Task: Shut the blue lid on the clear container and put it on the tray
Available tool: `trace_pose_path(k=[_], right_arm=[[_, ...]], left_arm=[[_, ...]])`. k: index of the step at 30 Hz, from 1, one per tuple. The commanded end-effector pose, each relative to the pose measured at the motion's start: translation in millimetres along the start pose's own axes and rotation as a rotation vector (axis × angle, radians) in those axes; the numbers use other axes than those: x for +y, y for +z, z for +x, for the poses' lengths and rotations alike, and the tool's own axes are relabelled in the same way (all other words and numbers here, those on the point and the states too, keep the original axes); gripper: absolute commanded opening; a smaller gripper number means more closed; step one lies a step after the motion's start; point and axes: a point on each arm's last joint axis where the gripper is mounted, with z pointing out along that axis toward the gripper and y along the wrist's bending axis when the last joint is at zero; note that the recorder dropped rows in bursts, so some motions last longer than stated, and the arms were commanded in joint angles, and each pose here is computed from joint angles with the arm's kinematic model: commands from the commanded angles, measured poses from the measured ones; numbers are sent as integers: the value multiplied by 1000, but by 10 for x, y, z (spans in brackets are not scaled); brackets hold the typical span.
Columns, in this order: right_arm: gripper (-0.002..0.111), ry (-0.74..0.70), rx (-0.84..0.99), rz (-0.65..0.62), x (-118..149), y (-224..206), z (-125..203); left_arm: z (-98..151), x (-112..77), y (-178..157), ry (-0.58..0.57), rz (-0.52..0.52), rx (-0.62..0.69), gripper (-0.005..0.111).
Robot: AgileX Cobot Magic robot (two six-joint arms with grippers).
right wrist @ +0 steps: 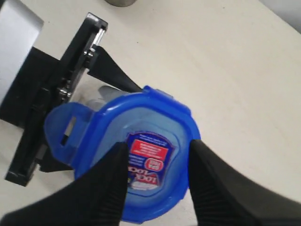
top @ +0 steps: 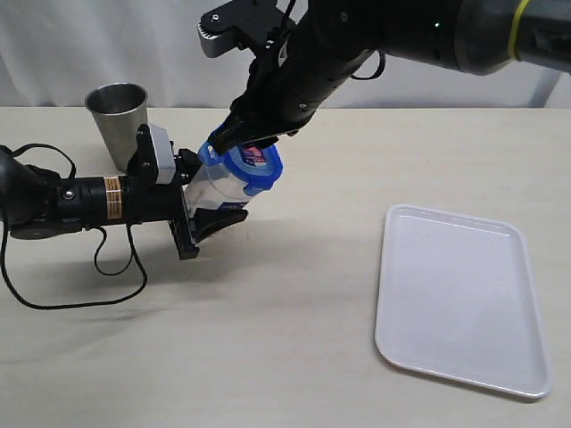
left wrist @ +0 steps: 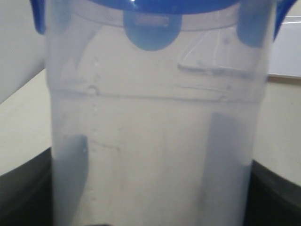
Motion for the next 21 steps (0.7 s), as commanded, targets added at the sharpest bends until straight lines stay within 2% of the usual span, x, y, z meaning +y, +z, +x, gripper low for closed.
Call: trace_pose_path(k=[1, 3, 21], right_arm=[[41, 87, -34, -105, 81, -10, -40], [41, 105, -35, -139, 113, 60, -35], [41, 116, 19, -138, 169, 343, 48]], left_arm=[[-47, 35, -5, 0, -19, -3, 0], [-47, 35, -5, 0, -19, -3, 0], [-50, 31, -5, 2, -14, -6, 0]])
